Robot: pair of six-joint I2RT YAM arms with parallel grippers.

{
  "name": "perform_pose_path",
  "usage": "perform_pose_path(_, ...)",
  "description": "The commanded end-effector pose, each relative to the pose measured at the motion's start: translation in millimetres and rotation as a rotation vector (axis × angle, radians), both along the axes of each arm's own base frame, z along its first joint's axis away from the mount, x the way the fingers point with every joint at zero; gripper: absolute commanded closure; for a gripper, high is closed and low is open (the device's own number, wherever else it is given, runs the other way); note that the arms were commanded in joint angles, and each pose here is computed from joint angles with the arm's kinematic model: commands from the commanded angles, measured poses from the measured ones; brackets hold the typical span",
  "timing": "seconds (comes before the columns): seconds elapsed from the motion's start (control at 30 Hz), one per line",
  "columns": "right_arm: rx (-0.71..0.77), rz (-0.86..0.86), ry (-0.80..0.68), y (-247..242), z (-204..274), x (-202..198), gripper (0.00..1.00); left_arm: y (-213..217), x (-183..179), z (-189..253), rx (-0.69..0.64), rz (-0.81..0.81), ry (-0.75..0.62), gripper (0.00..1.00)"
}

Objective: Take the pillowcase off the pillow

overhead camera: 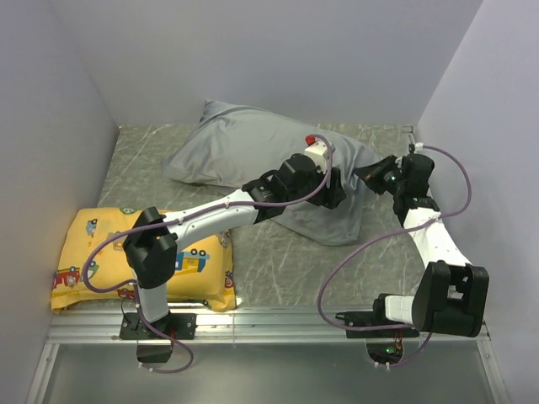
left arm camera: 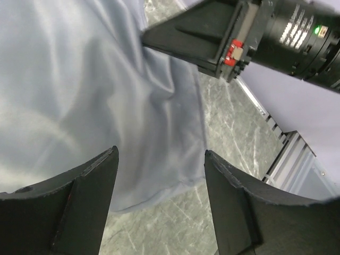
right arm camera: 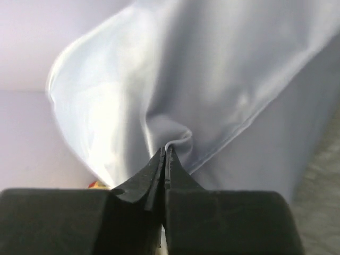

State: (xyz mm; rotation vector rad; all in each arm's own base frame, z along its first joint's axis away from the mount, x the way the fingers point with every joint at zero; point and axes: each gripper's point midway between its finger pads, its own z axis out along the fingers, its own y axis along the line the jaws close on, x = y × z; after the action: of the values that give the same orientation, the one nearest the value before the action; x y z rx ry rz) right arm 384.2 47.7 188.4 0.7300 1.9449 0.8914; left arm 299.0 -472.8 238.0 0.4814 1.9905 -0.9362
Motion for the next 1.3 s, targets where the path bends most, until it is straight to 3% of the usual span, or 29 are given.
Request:
perform_pose_path(0.0,-0.034,0.072,-0.126,21,55,4,1.00,-7,-8,40,-0.092,-0.044,-0.066,0.28)
perform_pose_path(0.2,-0.116,0.149,-0.174,63,88,0,1.00,-19,-20,51,-0.117,-0.079,-0.114,0.27)
perform_pose_path(0.5,-0.137,0.192,-0.179,90,95,-5,1.00,5,25,24,0.011,0.234,-0.157,0.26)
perform_pose_path(0.63,-0.152,0.201,-0.187,95,97,-10,1.00,5,38,9,0.032,0.303,-0.163,0.23)
perform_pose_path(0.67,-0.149,0.207,-0.185,97,97,-12,1.00,4,43,14,0.025,0.326,-0.170,0.23)
perform_pose_path(0.7,-0.146,0.211,-0.188,98,97,-13,1.00,5,46,13,0.027,0.346,-0.174,0.06)
perform_pose_path(0.73,-0.141,0.216,-0.188,100,96,-16,1.00,9,52,11,0.037,0.389,-0.182,0.01)
perform_pose_path(0.97,-0.134,0.229,-0.186,103,90,-23,1.00,2,57,15,-0.009,0.404,-0.199,0.01)
perform_pose_path(1.1,-0.146,0.229,-0.184,106,87,-26,1.00,9,69,5,0.032,0.493,-0.181,0.01)
perform_pose_path(1.17,-0.158,0.226,-0.179,104,84,-27,1.00,15,74,3,0.035,0.528,-0.182,0.08)
perform_pose_path(1.2,-0.162,0.219,-0.178,102,83,-29,1.00,17,76,2,0.036,0.533,-0.179,0.23)
perform_pose_path(1.27,-0.180,0.203,-0.179,98,82,-31,1.00,25,80,0,0.049,0.542,-0.163,0.39)
